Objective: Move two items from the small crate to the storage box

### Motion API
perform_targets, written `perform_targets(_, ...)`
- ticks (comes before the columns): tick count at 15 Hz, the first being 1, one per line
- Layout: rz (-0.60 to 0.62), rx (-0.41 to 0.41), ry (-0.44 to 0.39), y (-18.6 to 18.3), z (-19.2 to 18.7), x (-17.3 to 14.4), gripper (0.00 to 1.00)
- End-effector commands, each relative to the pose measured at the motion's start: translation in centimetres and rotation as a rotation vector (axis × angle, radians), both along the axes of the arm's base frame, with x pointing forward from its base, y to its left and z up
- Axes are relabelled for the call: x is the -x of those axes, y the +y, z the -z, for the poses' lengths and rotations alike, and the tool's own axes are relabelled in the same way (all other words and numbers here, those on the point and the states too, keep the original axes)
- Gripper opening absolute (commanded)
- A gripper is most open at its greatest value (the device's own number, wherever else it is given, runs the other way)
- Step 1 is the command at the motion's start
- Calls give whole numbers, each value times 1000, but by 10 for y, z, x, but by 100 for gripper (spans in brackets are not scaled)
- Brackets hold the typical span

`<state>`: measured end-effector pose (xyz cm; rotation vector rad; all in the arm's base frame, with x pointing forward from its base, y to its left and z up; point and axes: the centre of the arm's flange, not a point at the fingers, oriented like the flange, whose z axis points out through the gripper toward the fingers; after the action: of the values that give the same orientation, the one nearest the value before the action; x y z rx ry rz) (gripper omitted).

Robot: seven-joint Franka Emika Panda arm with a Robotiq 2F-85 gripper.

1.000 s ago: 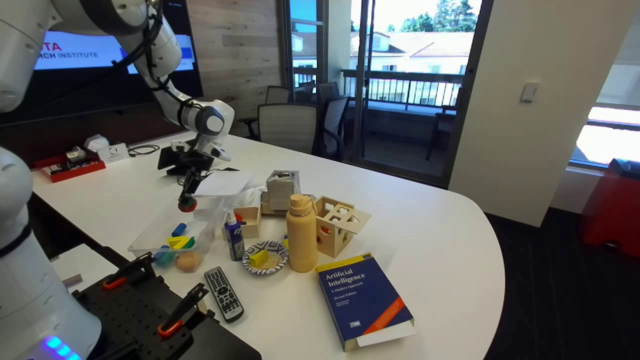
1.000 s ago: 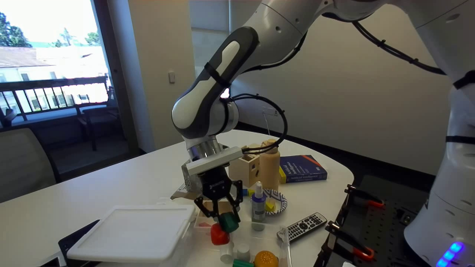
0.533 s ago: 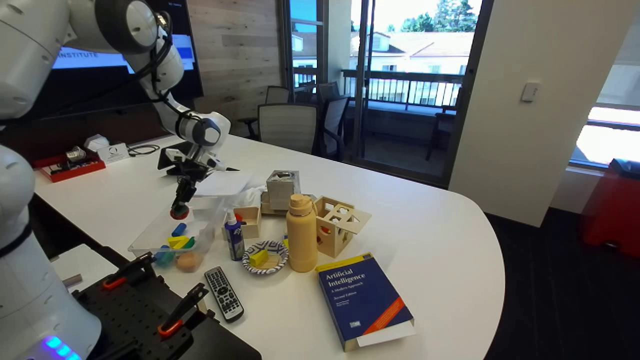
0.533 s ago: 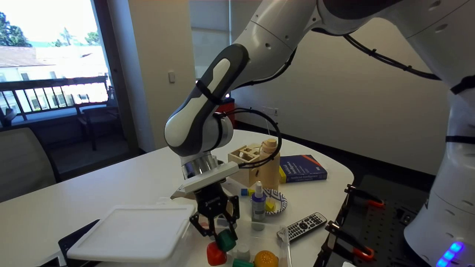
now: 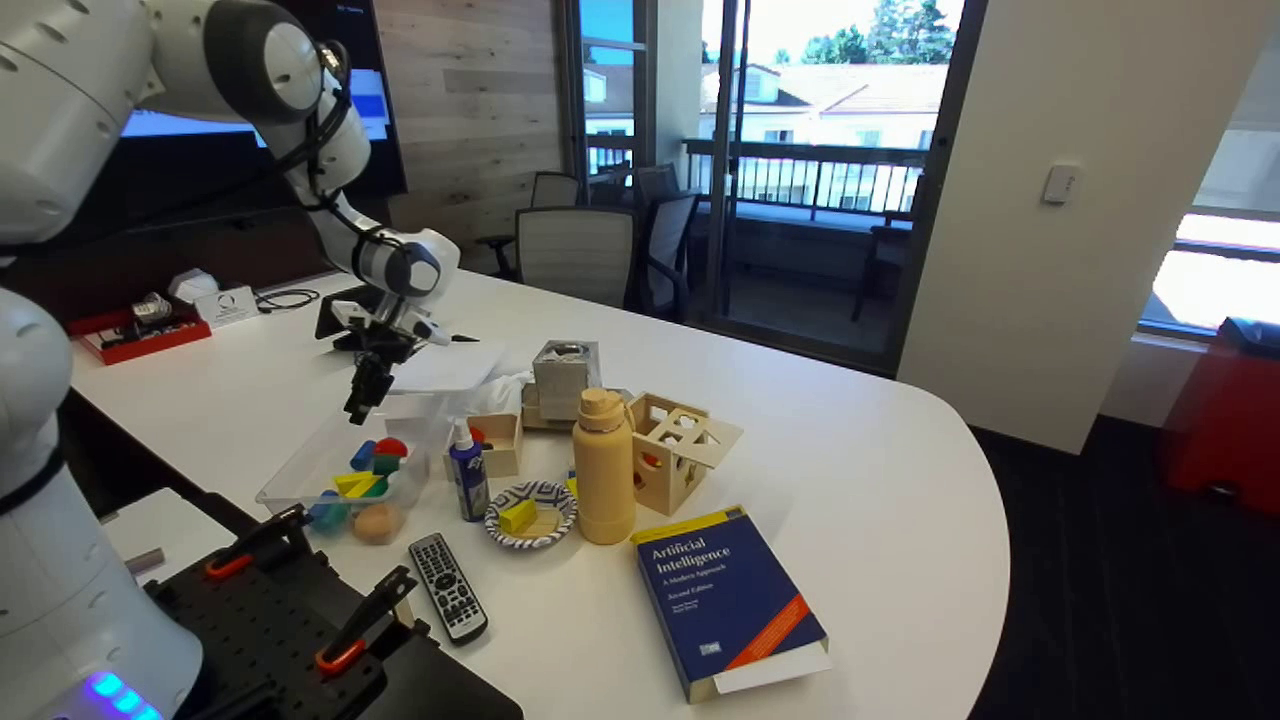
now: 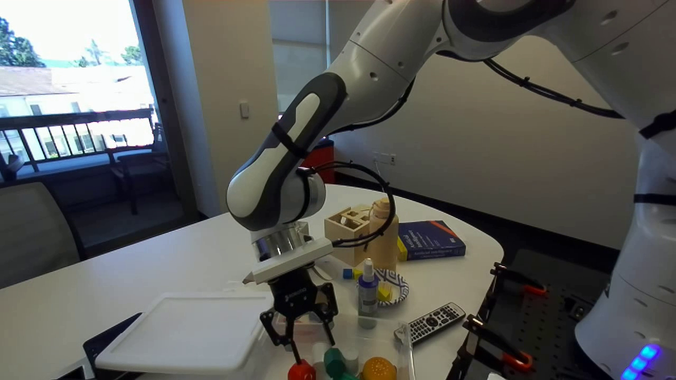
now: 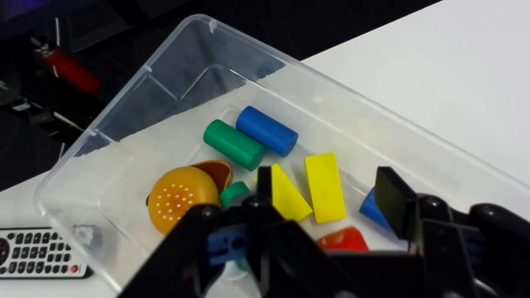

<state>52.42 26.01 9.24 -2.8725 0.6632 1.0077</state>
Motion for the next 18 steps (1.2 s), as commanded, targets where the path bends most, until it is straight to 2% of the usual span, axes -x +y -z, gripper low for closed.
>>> perform_targets(1,24,-35,9,0,-6,-7,98)
perform_targets(4,57,-41,-19,-7,-16,-12,100)
perform_targets(9,136,5,-140,-32,-54,-27,100)
perform_targets(14,244,101,-343,-57,-113,-36,100)
perform_targets(18,338,137,-505,-75,-150,-33,100)
